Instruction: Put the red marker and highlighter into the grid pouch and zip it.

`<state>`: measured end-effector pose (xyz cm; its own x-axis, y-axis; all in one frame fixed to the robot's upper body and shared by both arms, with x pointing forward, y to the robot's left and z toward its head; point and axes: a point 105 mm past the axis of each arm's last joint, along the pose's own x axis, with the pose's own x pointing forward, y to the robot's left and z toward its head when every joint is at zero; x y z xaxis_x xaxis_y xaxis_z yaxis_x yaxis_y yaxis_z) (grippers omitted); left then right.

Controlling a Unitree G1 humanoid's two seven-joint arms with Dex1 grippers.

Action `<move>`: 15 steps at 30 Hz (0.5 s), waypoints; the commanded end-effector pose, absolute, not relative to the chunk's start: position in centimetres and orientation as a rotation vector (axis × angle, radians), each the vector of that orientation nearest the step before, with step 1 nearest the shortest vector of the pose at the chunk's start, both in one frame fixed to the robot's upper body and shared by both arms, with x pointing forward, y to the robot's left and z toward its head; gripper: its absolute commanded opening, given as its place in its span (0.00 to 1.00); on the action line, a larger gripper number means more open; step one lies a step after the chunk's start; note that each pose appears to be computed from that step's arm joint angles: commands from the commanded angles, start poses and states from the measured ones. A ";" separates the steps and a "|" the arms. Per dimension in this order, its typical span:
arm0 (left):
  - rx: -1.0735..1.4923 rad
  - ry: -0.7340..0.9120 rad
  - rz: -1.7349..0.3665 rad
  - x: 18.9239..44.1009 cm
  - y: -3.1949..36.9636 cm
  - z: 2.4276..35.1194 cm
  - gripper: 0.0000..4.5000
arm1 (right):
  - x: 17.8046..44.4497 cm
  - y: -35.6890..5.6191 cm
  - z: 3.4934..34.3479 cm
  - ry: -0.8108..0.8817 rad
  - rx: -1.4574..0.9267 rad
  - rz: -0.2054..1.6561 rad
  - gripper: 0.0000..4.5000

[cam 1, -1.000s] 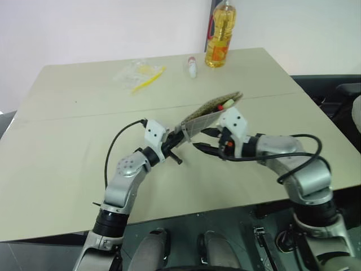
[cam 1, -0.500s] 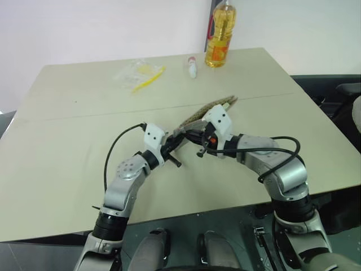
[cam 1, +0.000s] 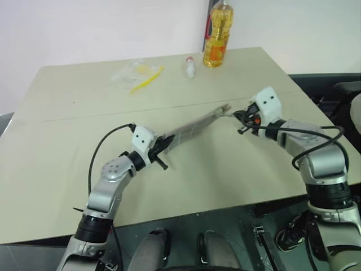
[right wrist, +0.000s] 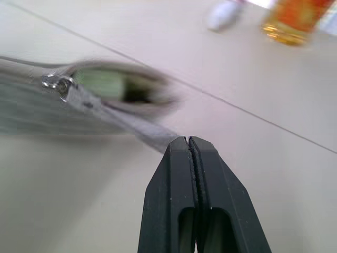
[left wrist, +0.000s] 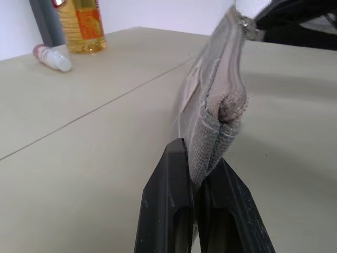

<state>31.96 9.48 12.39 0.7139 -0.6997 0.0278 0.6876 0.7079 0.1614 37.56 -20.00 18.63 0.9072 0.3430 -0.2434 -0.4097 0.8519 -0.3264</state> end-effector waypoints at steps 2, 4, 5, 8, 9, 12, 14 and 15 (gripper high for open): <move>0.189 -0.067 -0.702 31.7 12.3 11.9 0.00 | 38.0 -22.2 20.5 0.127 -0.434 0.320 0.01; 0.210 -0.067 -0.701 31.5 12.6 11.8 0.00 | 37.7 -21.3 20.5 0.114 -0.440 0.377 0.01; 0.220 -0.064 -0.700 31.4 12.7 11.7 0.00 | 37.6 -20.9 20.5 0.107 -0.436 0.403 0.01; 0.240 -0.057 -0.699 31.1 13.0 11.5 0.00 | 37.1 -19.9 20.2 0.112 -0.446 0.464 0.01; 0.246 -0.055 -0.700 31.0 13.1 11.4 0.00 | 37.0 -19.8 19.9 0.124 -0.450 0.475 0.01; 0.259 -0.045 -0.713 30.7 13.2 11.2 0.00 | 36.7 -19.5 19.3 0.150 -0.438 0.509 0.12; 0.276 -0.037 -0.729 30.5 13.3 11.0 0.16 | 36.3 -19.1 19.1 0.158 -0.423 0.548 0.31; 0.291 -0.038 -0.731 30.4 13.3 11.1 0.22 | 36.1 -18.9 19.0 0.159 -0.421 0.566 0.41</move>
<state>30.60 13.12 11.09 0.7497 -0.6595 -0.0552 0.6497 0.7177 0.2505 36.55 -19.46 17.54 0.8418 0.4495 -0.2988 -0.5325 0.7820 -0.3239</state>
